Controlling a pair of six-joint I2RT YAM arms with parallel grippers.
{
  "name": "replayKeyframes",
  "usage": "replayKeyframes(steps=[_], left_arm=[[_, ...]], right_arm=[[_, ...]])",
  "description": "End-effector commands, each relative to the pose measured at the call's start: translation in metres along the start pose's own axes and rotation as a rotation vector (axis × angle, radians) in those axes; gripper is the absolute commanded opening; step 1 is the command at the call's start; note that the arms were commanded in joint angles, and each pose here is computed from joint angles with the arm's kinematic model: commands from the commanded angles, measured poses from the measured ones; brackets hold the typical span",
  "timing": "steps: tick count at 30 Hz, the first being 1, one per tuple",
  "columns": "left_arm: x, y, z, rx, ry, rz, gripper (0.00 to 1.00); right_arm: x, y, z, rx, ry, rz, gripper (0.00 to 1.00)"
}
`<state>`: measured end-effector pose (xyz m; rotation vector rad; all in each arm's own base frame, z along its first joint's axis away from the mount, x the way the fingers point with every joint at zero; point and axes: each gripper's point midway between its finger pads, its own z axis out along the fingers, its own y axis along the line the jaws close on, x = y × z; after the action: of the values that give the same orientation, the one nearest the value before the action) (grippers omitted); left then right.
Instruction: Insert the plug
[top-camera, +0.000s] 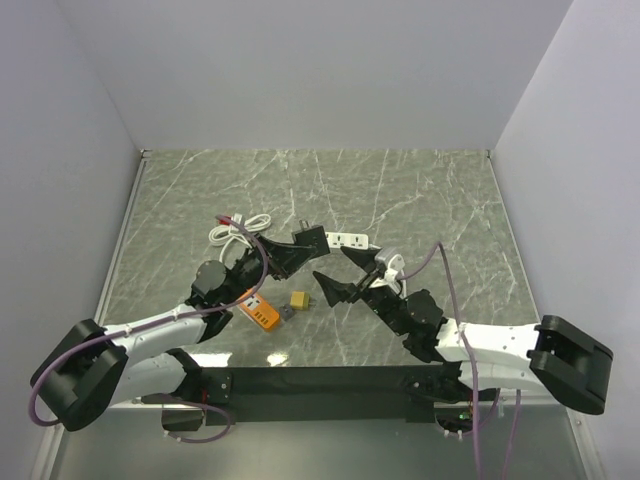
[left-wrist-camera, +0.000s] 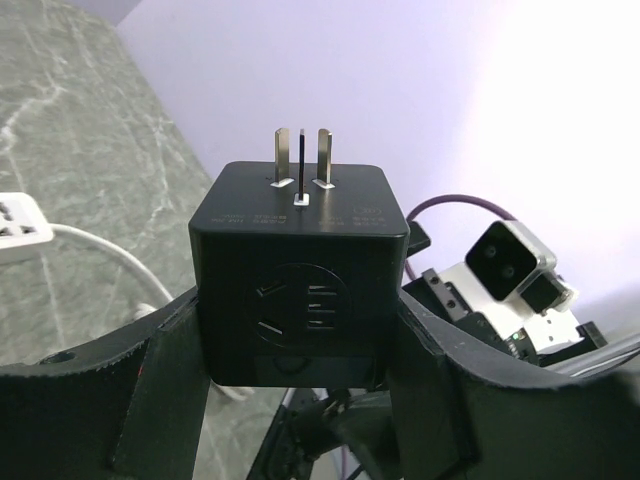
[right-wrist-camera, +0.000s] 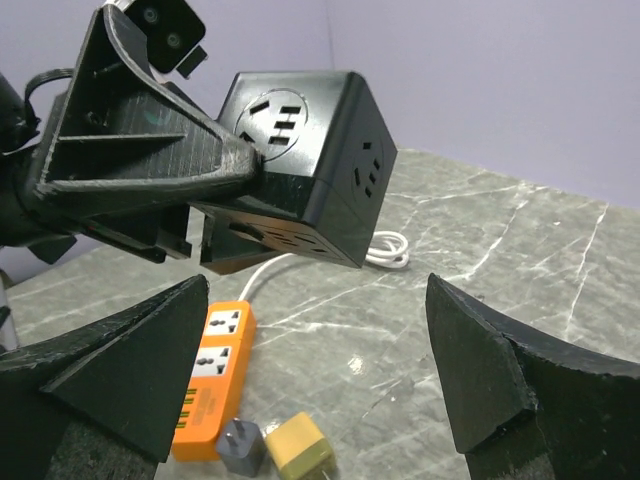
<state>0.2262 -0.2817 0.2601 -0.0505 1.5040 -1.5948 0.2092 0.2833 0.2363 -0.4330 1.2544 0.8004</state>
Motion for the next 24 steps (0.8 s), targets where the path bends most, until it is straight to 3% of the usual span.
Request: replayKeyframes(steps=[1, 24], left_arm=[[-0.017, -0.030, 0.002, 0.105, -0.081, -0.026, 0.01], [-0.009, -0.035, -0.006, 0.128, -0.127, -0.142, 0.01]], right_arm=[[-0.034, 0.002, 0.015, 0.038, -0.111, -0.017, 0.95], [-0.034, 0.019, 0.038, 0.078, -0.117, -0.068, 0.95]])
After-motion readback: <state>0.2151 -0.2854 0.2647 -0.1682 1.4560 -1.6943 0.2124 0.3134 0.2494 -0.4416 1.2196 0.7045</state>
